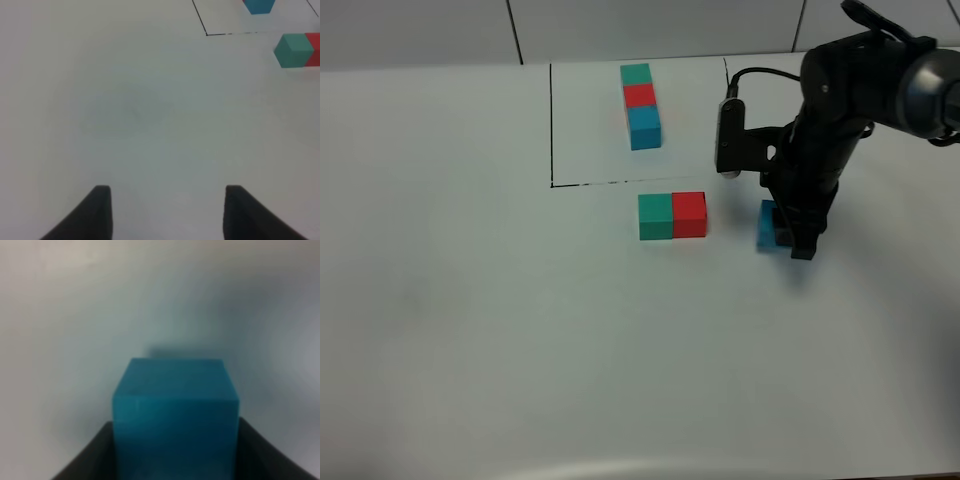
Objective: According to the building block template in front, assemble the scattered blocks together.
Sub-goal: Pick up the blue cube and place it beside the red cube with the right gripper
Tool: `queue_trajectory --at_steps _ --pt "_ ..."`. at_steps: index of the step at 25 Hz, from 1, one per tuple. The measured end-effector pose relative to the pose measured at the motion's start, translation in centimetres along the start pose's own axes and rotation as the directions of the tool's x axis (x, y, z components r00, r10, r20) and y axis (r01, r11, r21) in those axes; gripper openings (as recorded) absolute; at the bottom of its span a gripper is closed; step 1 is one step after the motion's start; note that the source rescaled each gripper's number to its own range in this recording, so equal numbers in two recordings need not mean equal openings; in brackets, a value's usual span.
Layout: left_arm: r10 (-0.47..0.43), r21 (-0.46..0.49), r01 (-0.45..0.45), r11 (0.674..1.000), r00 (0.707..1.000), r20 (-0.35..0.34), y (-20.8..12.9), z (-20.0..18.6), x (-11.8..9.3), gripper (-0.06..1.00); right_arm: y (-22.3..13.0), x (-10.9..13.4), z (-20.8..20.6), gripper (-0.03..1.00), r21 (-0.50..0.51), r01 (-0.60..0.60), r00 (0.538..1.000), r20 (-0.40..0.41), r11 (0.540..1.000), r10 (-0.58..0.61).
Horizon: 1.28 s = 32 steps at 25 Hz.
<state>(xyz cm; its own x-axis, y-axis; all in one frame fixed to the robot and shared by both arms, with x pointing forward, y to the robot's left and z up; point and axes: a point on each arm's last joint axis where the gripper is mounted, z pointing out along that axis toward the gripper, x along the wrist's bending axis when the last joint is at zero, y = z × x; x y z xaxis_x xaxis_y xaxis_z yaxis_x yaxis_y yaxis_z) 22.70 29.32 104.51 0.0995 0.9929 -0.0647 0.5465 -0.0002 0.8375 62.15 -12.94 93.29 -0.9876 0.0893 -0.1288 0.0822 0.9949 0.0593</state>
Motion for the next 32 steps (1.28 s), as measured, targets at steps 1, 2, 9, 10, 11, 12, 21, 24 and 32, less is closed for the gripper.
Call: queue_trajectory --at_steps 1,2,9,10,11,12,21,24,32 --pt "0.0 0.0 0.0 1.0 1.0 0.0 0.0 0.0 0.0 0.1 0.3 -0.5 0.5 0.03 0.005 0.013 1.0 -0.005 1.0 -0.013" --pt "0.0 0.0 0.0 1.0 1.0 0.0 0.0 0.0 0.0 0.1 0.6 -0.9 1.0 0.03 0.014 0.024 1.0 -0.01 1.0 -0.023" --pt "0.0 0.0 0.0 1.0 1.0 0.0 0.0 0.0 0.0 0.1 2.2 -2.8 2.3 0.03 0.029 0.076 0.997 -0.003 0.997 -0.076" --pt "0.0 0.0 0.0 1.0 1.0 0.0 0.0 0.0 0.0 0.1 2.6 -2.8 2.3 0.03 0.027 0.086 0.996 0.002 0.996 -0.087" --pt "0.0 0.0 0.0 1.0 1.0 0.0 0.0 0.0 0.0 0.1 2.9 -2.8 2.5 0.03 0.025 0.1 0.995 0.003 0.995 -0.1" --pt "0.0 0.0 0.0 1.0 1.0 0.0 0.0 0.0 0.0 0.1 3.2 -2.8 2.6 0.03 0.022 0.111 0.994 0.005 0.994 -0.111" --pt "0.0 0.0 0.0 1.0 1.0 0.0 0.0 0.0 0.0 0.1 4.1 -3.0 3.2 0.03 0.018 0.136 0.991 -0.01 0.991 -0.136" --pt "0.0 0.0 0.0 1.0 1.0 0.0 0.0 0.0 0.0 0.1 4.5 -2.8 3.3 0.03 0.015 0.145 0.989 -0.01 0.989 -0.145" --pt "0.0 0.0 0.0 1.0 1.0 0.0 0.0 0.0 0.0 0.1 5.9 -1.9 3.3 0.03 -0.009 0.166 0.986 -0.015 0.986 -0.166"
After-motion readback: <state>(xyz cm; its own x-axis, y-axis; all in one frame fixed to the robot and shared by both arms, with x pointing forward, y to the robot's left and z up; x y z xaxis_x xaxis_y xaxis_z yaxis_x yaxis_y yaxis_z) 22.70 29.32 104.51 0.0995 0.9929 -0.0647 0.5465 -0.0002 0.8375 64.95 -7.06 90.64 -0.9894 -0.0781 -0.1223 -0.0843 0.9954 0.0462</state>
